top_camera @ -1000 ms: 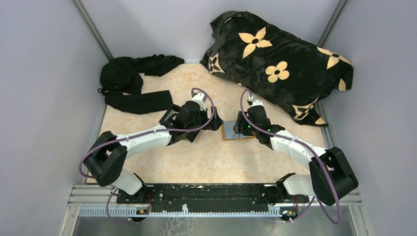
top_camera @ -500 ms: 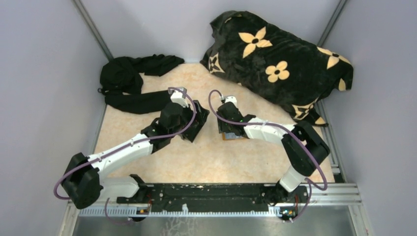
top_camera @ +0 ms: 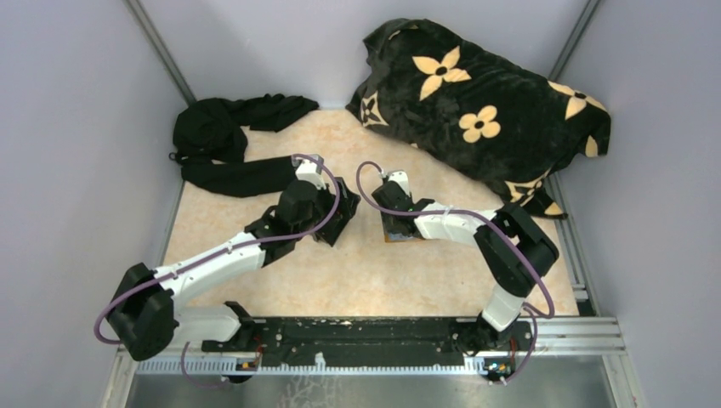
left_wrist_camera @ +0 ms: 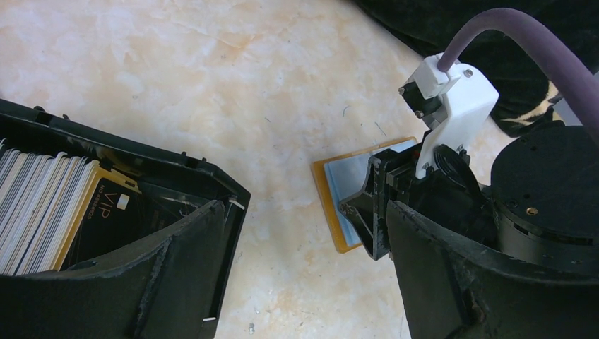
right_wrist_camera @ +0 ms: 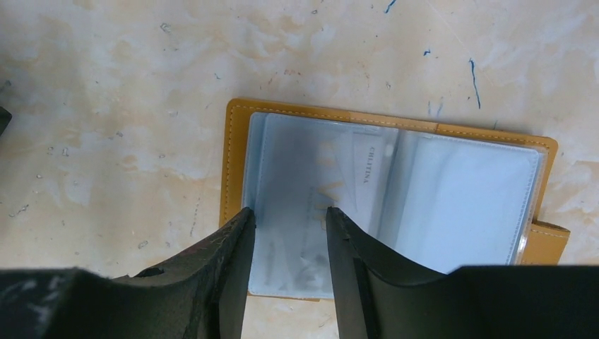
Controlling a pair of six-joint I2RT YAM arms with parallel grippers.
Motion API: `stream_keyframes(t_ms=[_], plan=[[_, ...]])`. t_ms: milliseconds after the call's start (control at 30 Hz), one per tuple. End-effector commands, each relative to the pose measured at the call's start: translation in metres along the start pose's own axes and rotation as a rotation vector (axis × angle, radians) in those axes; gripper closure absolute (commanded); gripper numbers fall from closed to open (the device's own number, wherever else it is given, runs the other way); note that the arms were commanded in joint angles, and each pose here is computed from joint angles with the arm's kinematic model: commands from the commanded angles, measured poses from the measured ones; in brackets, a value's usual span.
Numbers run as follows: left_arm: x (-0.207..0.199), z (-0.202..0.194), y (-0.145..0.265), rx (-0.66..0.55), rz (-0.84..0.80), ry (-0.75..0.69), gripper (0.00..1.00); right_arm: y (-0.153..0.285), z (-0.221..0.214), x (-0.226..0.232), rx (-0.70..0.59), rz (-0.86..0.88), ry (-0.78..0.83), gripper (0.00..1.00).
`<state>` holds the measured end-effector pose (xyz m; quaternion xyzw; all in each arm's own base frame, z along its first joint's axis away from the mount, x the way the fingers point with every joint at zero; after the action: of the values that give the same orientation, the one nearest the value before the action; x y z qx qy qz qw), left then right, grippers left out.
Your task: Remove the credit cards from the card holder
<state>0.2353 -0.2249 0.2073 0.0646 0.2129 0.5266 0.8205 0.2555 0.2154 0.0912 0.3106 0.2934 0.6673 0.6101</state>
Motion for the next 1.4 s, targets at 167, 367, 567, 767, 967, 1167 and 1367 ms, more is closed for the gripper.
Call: stream_keyframes(t_ms=[167, 367, 567, 767, 967, 1167, 1367], plan=[[0.002, -0.001, -0.003, 0.005, 0.0, -0.007, 0.1, -0.007, -0.018, -0.002, 0.047, -0.026, 0.008, 0.81], [0.005, -0.002, -0.004, 0.007, 0.007, -0.006, 0.1, -0.009, -0.023, -0.005, 0.062, -0.035, 0.001, 1.0], [0.005, -0.003, -0.005, 0.016, -0.003, -0.004, 0.1, 0.011, -0.008, 0.002, 0.015, 0.09, -0.083, 1.0], [-0.001, -0.008, -0.012, 0.039, -0.06, -0.005, 0.1, 0.034, 0.019, 0.004, -0.024, 0.296, -0.189, 1.0], [-0.007, -0.012, -0.017, 0.052, -0.112, -0.001, 0.1, 0.038, 0.024, -0.004, -0.002, 0.449, -0.296, 1.0], [-0.012, -0.015, -0.022, 0.069, -0.151, 0.004, 0.1, 0.04, 0.023, -0.018, 0.022, 0.597, -0.443, 1.0], [-0.014, -0.016, -0.024, 0.071, -0.167, 0.007, 0.1, 0.038, 0.018, -0.031, 0.05, 0.729, -0.577, 1.0]])
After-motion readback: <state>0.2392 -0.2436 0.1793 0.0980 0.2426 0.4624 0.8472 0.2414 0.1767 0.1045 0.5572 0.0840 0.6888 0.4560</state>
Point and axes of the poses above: each gripper's point midway between its finger pads, its own y axis back along the fingers, its own x axis along the line the jaws close on, z = x × y, the point moved 8 cm from there along y, back along the fingers, and after that the axes turned 9 degrees about -y, right-handed, at the moved point
